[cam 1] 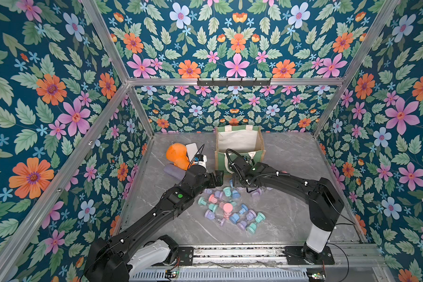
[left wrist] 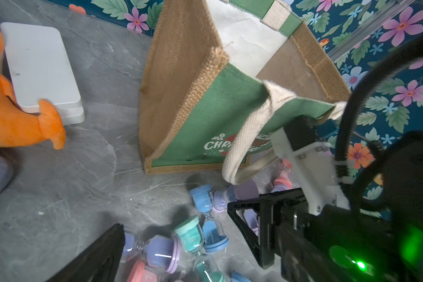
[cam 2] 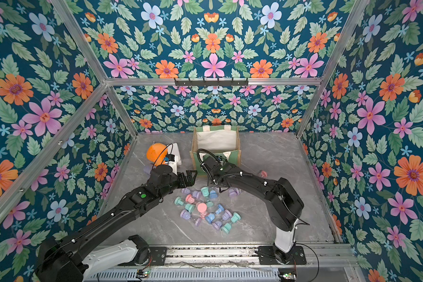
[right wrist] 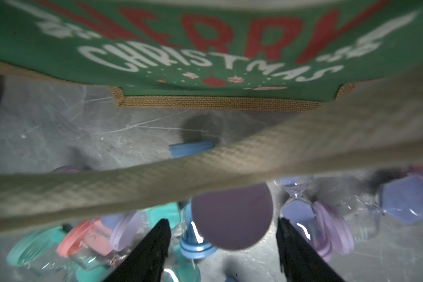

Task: Put the hourglass into the canvas bag
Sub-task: Pick up the hourglass from the center of the board.

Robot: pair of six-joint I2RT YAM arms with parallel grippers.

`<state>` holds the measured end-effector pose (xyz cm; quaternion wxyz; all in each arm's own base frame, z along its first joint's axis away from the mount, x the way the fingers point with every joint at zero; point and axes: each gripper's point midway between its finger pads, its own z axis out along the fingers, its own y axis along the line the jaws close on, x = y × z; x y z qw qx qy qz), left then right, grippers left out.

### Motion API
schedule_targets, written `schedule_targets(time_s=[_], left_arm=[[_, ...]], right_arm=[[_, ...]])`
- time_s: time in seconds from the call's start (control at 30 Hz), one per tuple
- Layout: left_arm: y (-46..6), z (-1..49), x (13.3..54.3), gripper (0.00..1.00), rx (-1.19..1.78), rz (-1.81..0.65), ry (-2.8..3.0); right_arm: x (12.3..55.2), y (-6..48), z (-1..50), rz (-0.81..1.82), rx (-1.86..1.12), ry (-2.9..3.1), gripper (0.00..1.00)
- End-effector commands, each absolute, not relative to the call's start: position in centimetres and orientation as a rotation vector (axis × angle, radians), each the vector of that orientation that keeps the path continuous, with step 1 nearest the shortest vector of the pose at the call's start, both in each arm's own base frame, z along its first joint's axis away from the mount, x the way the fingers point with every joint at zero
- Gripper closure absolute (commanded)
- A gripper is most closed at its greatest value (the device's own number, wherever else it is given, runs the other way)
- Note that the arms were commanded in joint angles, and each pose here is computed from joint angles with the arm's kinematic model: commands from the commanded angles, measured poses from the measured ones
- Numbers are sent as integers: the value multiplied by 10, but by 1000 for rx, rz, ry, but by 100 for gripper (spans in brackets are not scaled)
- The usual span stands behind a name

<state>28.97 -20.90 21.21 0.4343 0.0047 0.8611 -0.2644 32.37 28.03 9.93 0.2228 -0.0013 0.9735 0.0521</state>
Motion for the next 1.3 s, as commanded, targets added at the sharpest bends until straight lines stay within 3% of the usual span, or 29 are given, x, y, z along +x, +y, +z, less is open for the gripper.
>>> schedule_targets(time_s=[0.0, 0.43, 0.83, 1.1, 1.27], left_arm=[[-207, 216, 292, 0, 7, -643, 2127], [-206, 215, 292, 0, 2, -633, 2128], [-208, 218, 295, 0, 9, -632, 2126], [-207, 227, 294, 0, 13, -641, 2109], [-206, 244, 294, 0, 24, -639, 2083]], right_arm=[[331, 269, 94, 80, 66, 2678, 31], [346, 280, 83, 101, 21, 2680, 46], [342, 280, 92, 126, 0, 2679, 68], [327, 275, 114, 210, 4, 2669, 69], [314, 269, 154, 322, 8, 2614, 69]])
